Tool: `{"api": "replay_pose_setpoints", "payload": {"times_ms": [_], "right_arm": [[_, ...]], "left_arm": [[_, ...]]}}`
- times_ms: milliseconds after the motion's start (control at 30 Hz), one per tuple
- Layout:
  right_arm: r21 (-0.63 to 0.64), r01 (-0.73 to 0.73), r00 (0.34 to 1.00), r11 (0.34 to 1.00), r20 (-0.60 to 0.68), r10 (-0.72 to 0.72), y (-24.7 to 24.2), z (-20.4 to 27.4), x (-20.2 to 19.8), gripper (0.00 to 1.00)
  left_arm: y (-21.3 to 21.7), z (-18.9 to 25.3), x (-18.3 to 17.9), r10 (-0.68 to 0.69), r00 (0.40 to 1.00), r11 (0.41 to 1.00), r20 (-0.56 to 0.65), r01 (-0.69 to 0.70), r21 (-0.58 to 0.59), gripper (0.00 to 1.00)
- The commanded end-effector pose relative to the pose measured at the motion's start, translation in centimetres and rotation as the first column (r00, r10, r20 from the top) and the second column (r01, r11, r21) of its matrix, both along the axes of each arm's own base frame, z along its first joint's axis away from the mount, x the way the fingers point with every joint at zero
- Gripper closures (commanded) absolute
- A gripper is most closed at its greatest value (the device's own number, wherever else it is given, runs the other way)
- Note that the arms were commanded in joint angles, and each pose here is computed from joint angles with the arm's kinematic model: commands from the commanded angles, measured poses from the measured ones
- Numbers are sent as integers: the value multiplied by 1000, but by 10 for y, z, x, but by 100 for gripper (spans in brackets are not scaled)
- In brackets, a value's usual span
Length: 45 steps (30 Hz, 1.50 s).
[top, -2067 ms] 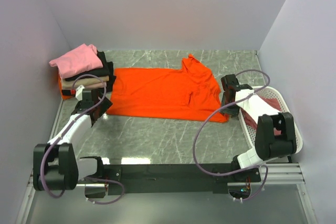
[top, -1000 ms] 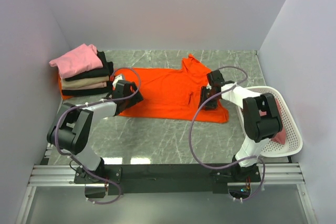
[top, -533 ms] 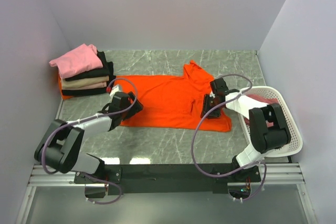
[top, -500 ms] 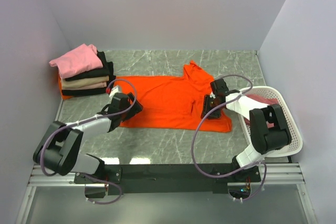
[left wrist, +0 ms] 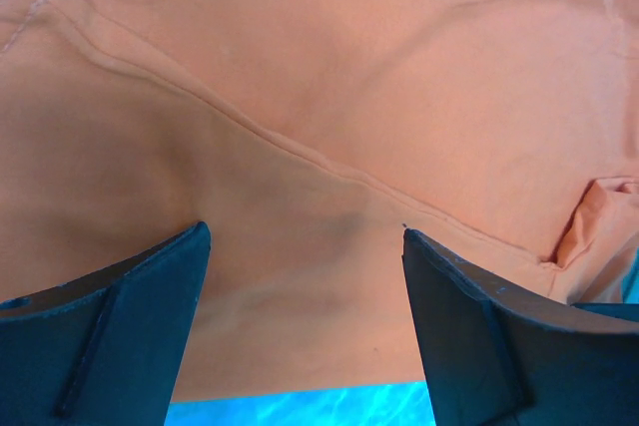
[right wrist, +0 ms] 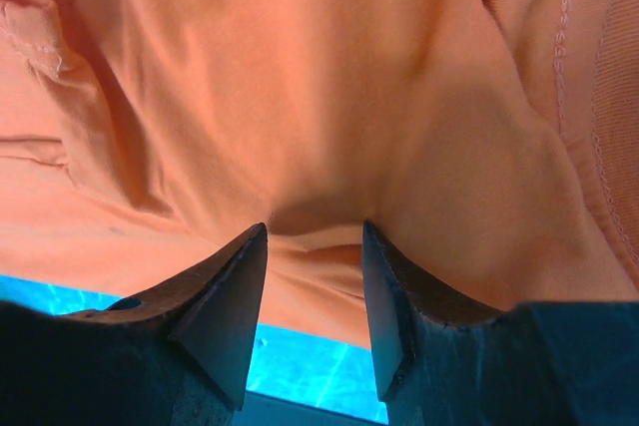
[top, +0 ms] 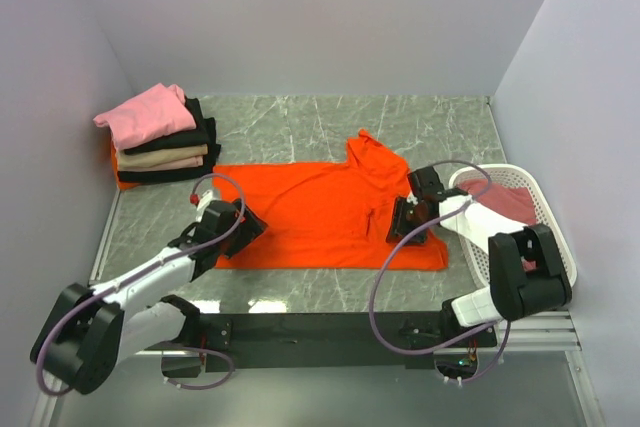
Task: Fold and stack the t-shirts
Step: Fold the tshirt
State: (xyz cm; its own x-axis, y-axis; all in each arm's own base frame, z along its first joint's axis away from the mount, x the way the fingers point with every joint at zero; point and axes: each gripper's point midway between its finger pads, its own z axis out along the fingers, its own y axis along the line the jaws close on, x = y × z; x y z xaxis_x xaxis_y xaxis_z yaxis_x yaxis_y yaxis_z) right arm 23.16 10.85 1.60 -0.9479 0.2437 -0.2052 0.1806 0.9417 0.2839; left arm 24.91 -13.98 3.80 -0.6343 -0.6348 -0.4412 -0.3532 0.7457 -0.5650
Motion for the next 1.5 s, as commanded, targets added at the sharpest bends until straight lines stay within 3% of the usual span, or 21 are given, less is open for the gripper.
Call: {"api": "replay_pose_setpoints", "payload": {"times_ms": [0, 167, 233, 400, 467, 567, 833, 1200, 1467], "right_arm": [[-17, 28, 993, 999, -113, -29, -8, -11, -39, 49], [-15, 45, 994, 999, -97, -47, -10, -7, -44, 48], [-9, 43, 996, 999, -78, -43, -9, 0, -41, 47], [9, 30, 999, 1000, 45, -30, -6, 41, -19, 46], [14, 26, 995, 1000, 93, -27, -5, 56, -12, 46], [27, 12, 990, 1000, 143, -16, -2, 74, -2, 46], [66, -31, 977, 997, 210, 17, 5, 91, 4, 46], [111, -66, 980, 992, 196, 43, 12, 78, -7, 46], [104, -69, 979, 992, 200, 47, 10, 76, -14, 46]], "left_arm": [[24, -45, -59, 36, 976, 998, -217, -23, 62, 14], [20, -24, -60, 44, 985, 999, -165, -39, 29, 13], [28, -13, -58, 55, 988, 996, -147, -44, 78, 12], [28, 78, -6, 59, 995, 989, 77, -69, 131, 7], [39, 110, 23, 87, 985, 971, 152, -117, 206, 2], [64, 125, 68, 136, 974, 945, 181, -182, 270, 1], [117, 89, 137, 228, 969, 852, 95, -246, 462, 9], [133, 46, 173, 256, 966, 841, 43, -245, 483, 35], [135, 21, 181, 259, 966, 838, -16, -216, 502, 44]]}}
